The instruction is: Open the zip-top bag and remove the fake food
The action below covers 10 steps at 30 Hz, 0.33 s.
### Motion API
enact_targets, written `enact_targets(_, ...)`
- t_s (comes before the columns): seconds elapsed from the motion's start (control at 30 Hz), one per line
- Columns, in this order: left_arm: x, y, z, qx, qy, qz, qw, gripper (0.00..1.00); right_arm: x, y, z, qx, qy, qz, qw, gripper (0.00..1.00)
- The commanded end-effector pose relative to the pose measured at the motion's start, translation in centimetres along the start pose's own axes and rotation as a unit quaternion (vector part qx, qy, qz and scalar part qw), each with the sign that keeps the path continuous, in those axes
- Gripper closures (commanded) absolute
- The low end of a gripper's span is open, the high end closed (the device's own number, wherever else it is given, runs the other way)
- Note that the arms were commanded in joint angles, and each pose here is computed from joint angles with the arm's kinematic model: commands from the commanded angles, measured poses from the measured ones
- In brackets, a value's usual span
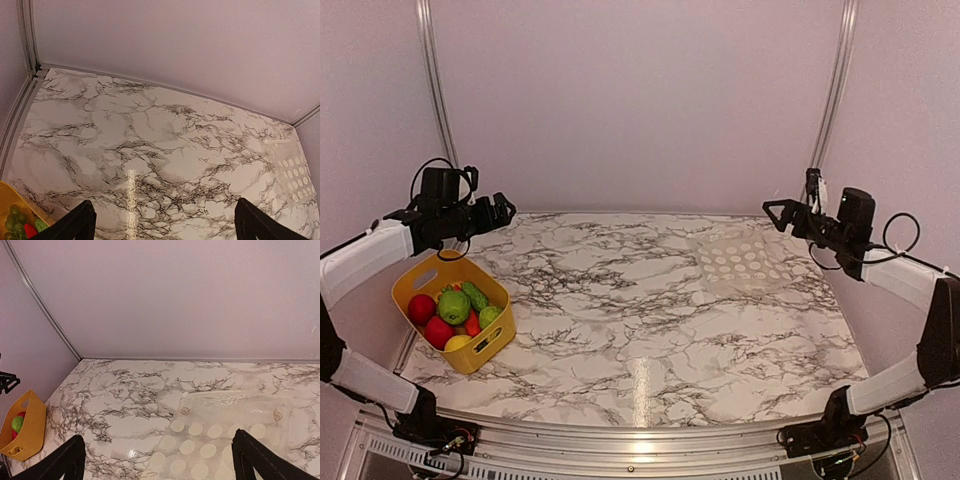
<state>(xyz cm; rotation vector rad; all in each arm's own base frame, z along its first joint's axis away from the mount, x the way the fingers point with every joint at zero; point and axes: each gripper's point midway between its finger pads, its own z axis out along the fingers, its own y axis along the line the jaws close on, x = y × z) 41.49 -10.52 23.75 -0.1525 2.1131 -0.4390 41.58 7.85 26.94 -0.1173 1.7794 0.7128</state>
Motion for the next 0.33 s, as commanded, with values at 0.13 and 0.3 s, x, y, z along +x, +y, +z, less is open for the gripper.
enact_targets(0.13, 3.1, 2.5, -1.7, -0.04, 0.024, -0.01, 0.999, 0.01, 5.2, 6.7, 3.5, -0.076, 0.073, -0.076, 0.991, 0.01)
enact_targets(0.3, 3.6, 2.8, -1.9, -0.039, 0.014, -0.016, 0.999, 0.01, 6.6, 7.4, 3.2, -0.087, 0.078, -0.077, 0.99, 0.01)
